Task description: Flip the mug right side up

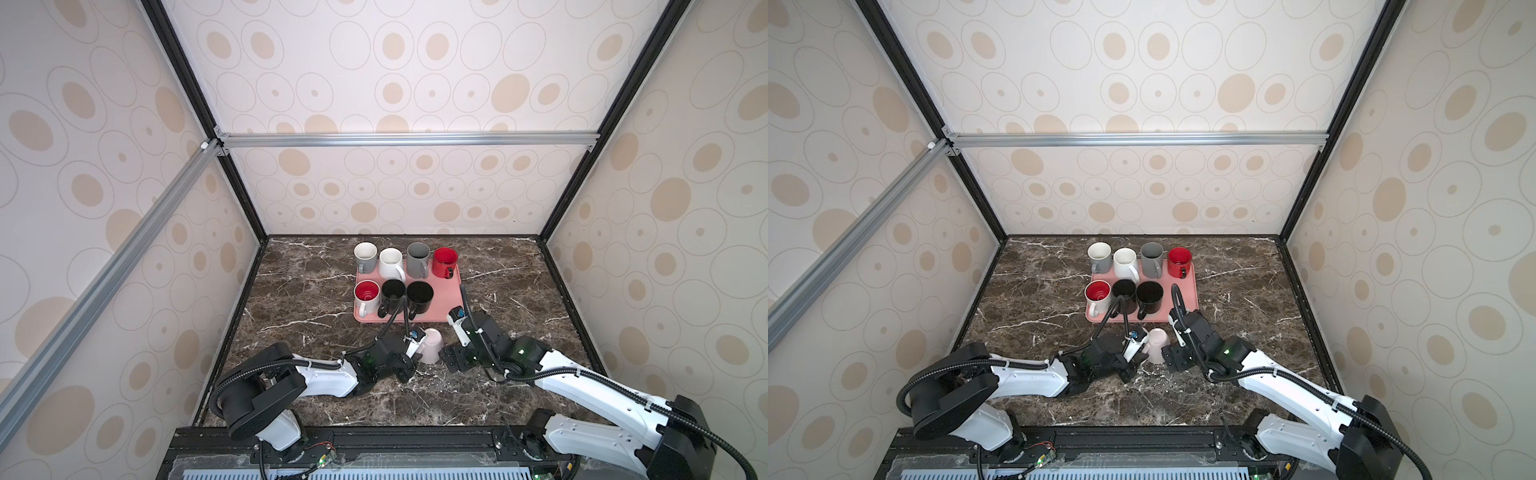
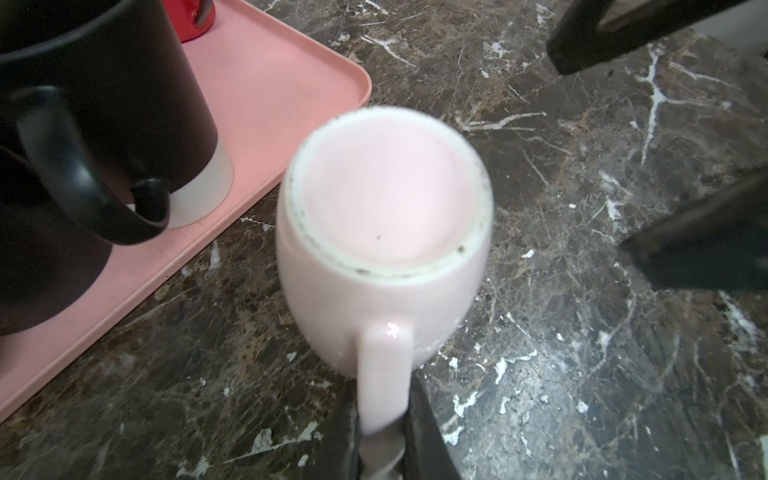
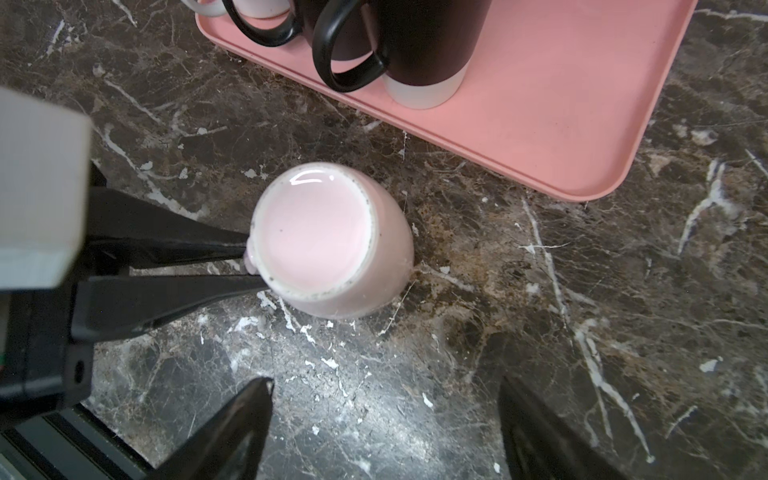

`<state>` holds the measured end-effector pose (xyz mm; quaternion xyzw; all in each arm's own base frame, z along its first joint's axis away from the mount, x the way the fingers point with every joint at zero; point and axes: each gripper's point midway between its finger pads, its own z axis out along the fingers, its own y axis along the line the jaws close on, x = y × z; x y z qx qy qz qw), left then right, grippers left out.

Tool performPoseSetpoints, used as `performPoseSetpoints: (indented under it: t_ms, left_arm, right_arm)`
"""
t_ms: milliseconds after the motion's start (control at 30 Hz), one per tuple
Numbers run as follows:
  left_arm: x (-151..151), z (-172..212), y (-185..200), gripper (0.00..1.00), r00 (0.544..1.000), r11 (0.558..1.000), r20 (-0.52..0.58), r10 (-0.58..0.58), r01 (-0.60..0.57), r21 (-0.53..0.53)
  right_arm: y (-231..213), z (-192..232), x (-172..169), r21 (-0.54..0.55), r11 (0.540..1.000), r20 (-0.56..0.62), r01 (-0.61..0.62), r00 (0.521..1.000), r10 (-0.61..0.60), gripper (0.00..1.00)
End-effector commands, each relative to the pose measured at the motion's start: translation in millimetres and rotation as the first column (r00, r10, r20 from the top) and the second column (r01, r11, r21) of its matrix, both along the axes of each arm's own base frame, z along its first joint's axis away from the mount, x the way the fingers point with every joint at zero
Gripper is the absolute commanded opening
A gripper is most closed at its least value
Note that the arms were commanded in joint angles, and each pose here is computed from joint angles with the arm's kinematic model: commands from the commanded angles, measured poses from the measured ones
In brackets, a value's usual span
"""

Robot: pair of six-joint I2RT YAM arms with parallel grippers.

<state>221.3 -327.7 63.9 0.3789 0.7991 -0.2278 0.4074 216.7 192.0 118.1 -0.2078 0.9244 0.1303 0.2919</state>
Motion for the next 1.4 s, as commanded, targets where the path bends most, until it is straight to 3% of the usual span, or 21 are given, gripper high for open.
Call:
performPoseSetpoints:
  t_ms: [0,400,700,900,1067,1367]
  left_arm:
    - [3,27,-7,0.00,0.998,0.998,0.064,-0.003,0.007,-0.070]
    - [-3,77,1,0.00,0.994,0.974,0.102,0.029,-0.005,-0.227]
    - [2,132,15,0.00,0.984,0.925,0.139,0.108,-0.049,-0.376]
    - [13,171,39,0.00,0.971,0.864,0.151,0.185,-0.087,-0.495]
    - [24,213,62,0.00,0.960,0.762,0.150,0.237,-0.088,-0.642]
    - [13,293,88,0.00,0.931,0.555,0.243,0.271,0.054,-0.830]
  right_arm:
    - [-3,-4,-1,-0.002,1.000,-0.012,0.014,1.000,-0.014,0.87]
    - [-2,19,0,0.095,0.995,0.065,0.024,0.997,-0.030,0.87]
    - [7,69,-6,0.300,0.953,0.215,-0.051,0.977,-0.016,0.86]
    - [25,110,-21,0.480,0.856,0.316,-0.192,0.948,0.036,0.87]
    - [52,126,-31,0.582,0.757,0.321,-0.297,0.939,0.121,0.87]
    - [96,157,-27,0.745,0.536,0.354,-0.398,0.916,0.187,0.86]
